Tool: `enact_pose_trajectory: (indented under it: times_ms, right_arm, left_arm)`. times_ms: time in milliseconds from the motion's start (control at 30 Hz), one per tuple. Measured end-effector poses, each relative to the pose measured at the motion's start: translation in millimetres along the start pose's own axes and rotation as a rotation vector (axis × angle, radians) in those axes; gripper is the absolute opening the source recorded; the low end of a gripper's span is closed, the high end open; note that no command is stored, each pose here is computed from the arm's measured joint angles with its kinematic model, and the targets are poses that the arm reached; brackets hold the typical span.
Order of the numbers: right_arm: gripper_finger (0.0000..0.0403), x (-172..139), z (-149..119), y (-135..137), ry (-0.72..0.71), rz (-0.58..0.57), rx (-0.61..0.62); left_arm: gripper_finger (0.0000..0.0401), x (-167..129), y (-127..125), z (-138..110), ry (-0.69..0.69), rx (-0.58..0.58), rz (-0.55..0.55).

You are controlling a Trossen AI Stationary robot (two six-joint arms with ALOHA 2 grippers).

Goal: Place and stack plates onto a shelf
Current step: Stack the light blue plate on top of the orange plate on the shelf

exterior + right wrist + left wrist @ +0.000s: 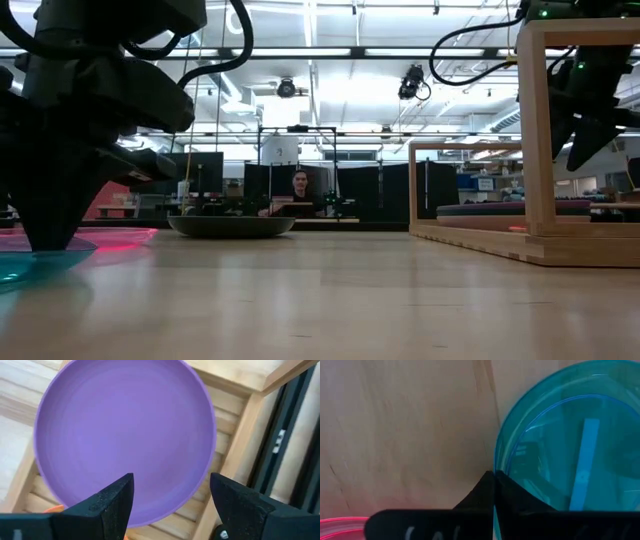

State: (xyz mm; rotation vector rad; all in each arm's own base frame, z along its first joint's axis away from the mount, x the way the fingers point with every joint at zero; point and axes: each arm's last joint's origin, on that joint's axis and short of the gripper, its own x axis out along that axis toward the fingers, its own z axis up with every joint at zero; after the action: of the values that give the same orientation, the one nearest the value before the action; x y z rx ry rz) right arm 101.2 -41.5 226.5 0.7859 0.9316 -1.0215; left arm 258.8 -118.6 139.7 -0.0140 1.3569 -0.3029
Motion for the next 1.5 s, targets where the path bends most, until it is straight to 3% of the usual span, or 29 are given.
enact_pose_trajectory:
  times_ms: [433,833,1167,1500]
  right_arm:
    - [0.0266,-2,8,15,-0.003,0.217,0.042]
    - [0.0266,-10,20,42,-0.106,0.494,0.038]
    - [0.0266,-5,21,78,-0.146,0.64,-0.024]
    - [0.0264,15,17,118,-0.151,0.711,-0.09]
  left_arm:
    - [0.0006,-29,6,4,-0.114,-0.028,-0.021]
    - [0.0006,-59,37,20,-0.343,-0.121,0.0]
    - [0.0007,-76,93,34,-0.554,-0.285,0.193]
    - [0.0007,-99,154,32,-0.73,-0.48,0.396]
